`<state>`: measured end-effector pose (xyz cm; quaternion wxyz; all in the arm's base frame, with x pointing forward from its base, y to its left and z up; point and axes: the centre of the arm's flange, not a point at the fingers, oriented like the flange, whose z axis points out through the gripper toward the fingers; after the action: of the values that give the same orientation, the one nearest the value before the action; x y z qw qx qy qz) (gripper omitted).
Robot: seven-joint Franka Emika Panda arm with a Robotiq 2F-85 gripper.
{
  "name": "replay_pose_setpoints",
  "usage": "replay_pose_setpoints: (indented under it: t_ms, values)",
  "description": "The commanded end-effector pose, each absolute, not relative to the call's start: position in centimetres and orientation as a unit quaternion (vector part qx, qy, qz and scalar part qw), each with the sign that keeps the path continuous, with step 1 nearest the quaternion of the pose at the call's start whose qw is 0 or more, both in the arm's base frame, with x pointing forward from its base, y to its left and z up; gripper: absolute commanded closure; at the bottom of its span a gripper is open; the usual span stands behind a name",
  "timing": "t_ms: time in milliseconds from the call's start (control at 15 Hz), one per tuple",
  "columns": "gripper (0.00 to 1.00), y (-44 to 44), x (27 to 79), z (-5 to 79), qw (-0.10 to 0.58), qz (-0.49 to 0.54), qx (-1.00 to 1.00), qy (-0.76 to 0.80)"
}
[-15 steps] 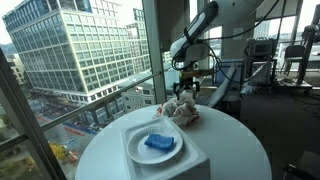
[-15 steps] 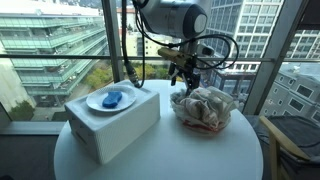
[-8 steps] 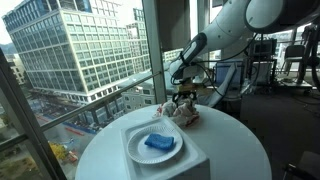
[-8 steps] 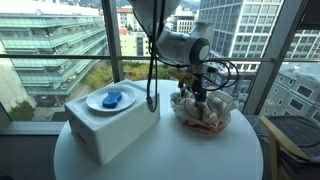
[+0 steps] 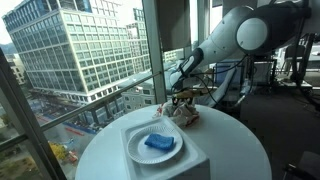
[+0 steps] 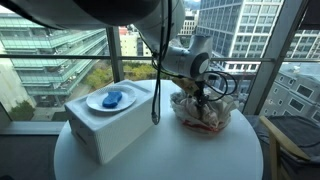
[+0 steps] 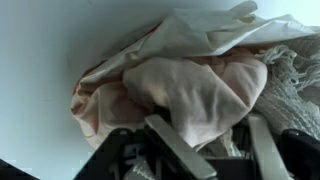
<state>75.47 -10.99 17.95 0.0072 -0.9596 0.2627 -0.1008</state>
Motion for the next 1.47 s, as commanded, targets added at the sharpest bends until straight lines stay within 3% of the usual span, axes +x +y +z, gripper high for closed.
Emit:
replay_pose_setpoints:
  t_ms: [0,333,800,1400]
  values:
    - [0.64,-11.4,75.1,18.0,0.006,-0.111,-0.952,0.287]
    - [0.99,-11.4,73.1,19.2,0.008,-0.065,-0.948,0.311]
    - [0.97,-9.3,67.8,28.3,-0.017,-0.064,-0.939,0.338]
    - [0.97,-13.6,56.3,37.4,0.021,-0.114,-0.872,0.476]
